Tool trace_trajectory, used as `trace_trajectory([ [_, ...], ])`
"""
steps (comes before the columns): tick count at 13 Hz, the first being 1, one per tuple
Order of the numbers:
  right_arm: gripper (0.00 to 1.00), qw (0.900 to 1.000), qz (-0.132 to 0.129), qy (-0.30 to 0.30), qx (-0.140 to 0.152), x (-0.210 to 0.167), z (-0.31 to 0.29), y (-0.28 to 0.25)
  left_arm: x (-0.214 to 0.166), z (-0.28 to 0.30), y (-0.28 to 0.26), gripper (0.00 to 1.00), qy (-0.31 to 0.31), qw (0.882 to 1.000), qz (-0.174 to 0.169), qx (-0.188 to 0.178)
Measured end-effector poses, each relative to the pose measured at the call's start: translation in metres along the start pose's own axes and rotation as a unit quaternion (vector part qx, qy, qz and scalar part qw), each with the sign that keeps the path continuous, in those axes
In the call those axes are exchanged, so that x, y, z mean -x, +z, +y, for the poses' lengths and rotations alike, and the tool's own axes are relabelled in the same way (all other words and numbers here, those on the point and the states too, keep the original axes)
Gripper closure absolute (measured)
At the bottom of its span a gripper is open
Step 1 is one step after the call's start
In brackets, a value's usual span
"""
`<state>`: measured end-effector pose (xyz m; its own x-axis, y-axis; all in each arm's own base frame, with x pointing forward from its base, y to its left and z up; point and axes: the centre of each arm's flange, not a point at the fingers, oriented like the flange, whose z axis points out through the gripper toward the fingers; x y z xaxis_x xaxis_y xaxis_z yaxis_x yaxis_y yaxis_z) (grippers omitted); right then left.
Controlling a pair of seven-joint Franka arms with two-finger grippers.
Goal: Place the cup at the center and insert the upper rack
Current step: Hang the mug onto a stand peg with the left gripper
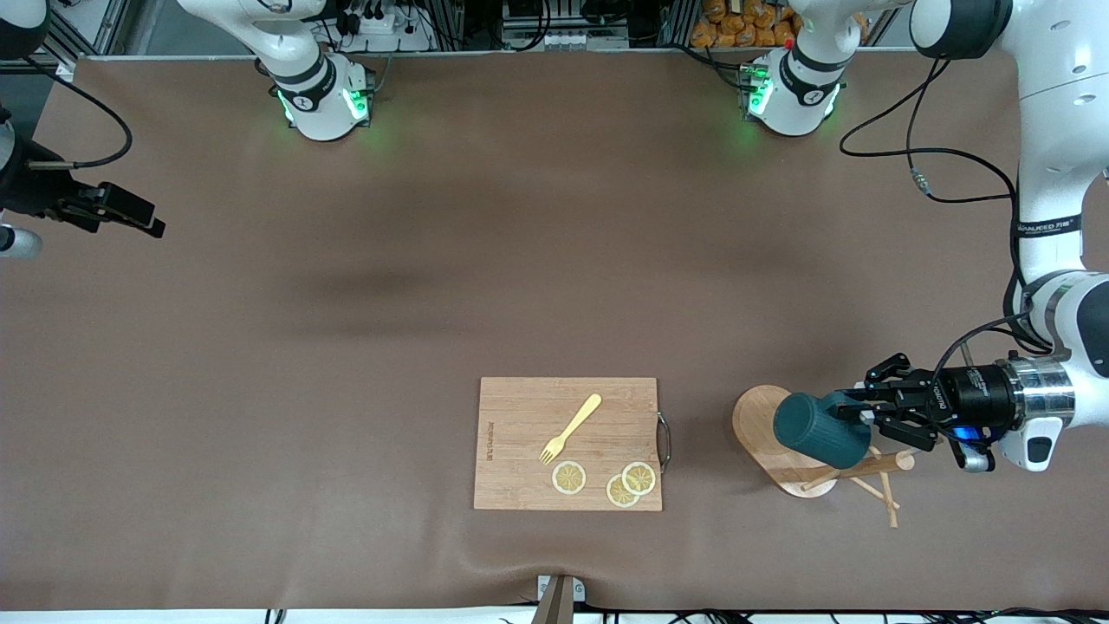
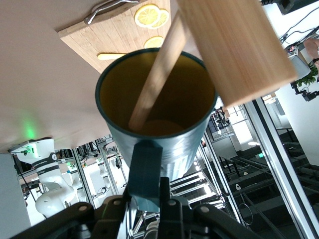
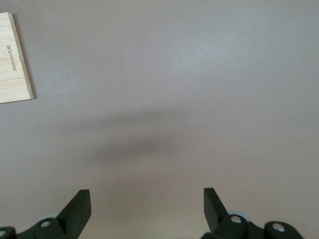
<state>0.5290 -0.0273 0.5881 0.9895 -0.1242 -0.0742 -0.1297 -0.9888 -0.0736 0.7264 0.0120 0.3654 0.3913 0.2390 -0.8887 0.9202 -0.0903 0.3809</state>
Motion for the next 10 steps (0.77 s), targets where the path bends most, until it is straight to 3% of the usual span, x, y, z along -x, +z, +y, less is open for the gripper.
trace_trajectory([
  [10,0.0,0.999,0.0,-0.033,0.028,0.006,-0.025,-0.004,-0.026,-0.016,-0.017,0.79,0.025,0.999,-0.023,0.005],
])
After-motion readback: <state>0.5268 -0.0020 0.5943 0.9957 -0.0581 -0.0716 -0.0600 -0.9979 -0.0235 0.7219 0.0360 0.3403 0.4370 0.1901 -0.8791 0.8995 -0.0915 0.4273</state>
